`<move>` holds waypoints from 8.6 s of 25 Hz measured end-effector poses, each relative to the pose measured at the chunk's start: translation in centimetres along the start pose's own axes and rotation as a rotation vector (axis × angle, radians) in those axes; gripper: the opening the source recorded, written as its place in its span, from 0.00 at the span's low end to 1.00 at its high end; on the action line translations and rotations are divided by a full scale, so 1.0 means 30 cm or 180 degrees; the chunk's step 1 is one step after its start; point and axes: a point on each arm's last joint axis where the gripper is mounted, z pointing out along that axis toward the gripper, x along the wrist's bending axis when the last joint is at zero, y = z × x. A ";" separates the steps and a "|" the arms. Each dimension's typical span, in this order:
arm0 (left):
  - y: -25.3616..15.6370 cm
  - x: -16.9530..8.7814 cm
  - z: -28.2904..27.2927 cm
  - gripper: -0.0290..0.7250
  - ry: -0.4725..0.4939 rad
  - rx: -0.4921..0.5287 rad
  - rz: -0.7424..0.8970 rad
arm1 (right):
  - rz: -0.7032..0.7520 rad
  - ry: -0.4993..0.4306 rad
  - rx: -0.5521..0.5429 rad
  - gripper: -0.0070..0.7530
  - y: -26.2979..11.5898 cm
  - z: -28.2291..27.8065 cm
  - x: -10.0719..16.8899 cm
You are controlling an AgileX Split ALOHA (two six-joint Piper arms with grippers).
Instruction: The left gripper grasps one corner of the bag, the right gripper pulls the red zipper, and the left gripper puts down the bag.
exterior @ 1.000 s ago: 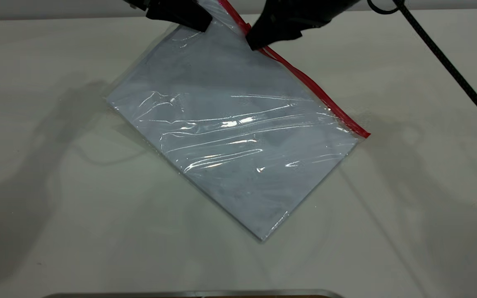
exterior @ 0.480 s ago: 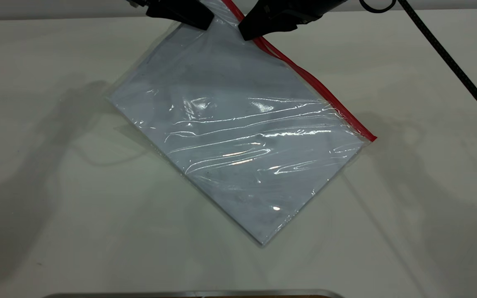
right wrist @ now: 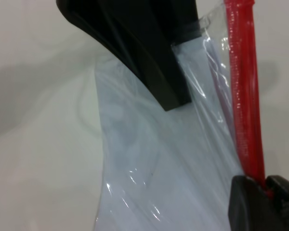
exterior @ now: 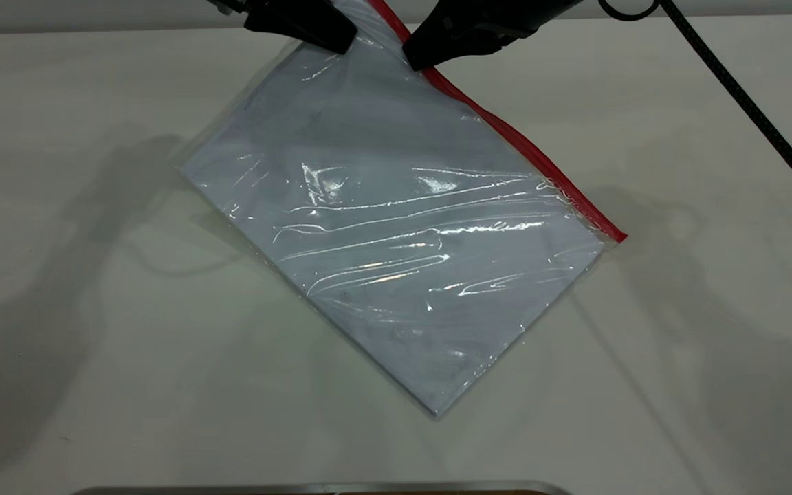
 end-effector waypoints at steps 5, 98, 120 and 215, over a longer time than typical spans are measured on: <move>-0.001 -0.001 0.001 0.11 -0.0005 0.0015 0.0006 | -0.0068 0.0011 0.0085 0.07 -0.007 0.000 0.001; 0.014 -0.009 -0.005 0.11 -0.0124 -0.0062 -0.1089 | 0.0056 -0.0148 0.0073 0.06 -0.034 -0.030 0.016; 0.018 -0.006 0.000 0.11 -0.0117 -0.0132 -0.1117 | 0.0004 -0.0259 0.0295 0.05 -0.093 -0.030 -0.036; 0.351 -0.054 -0.645 0.73 0.3090 0.0849 -0.2387 | 0.0226 -0.1256 -0.0473 0.73 0.250 -0.970 0.212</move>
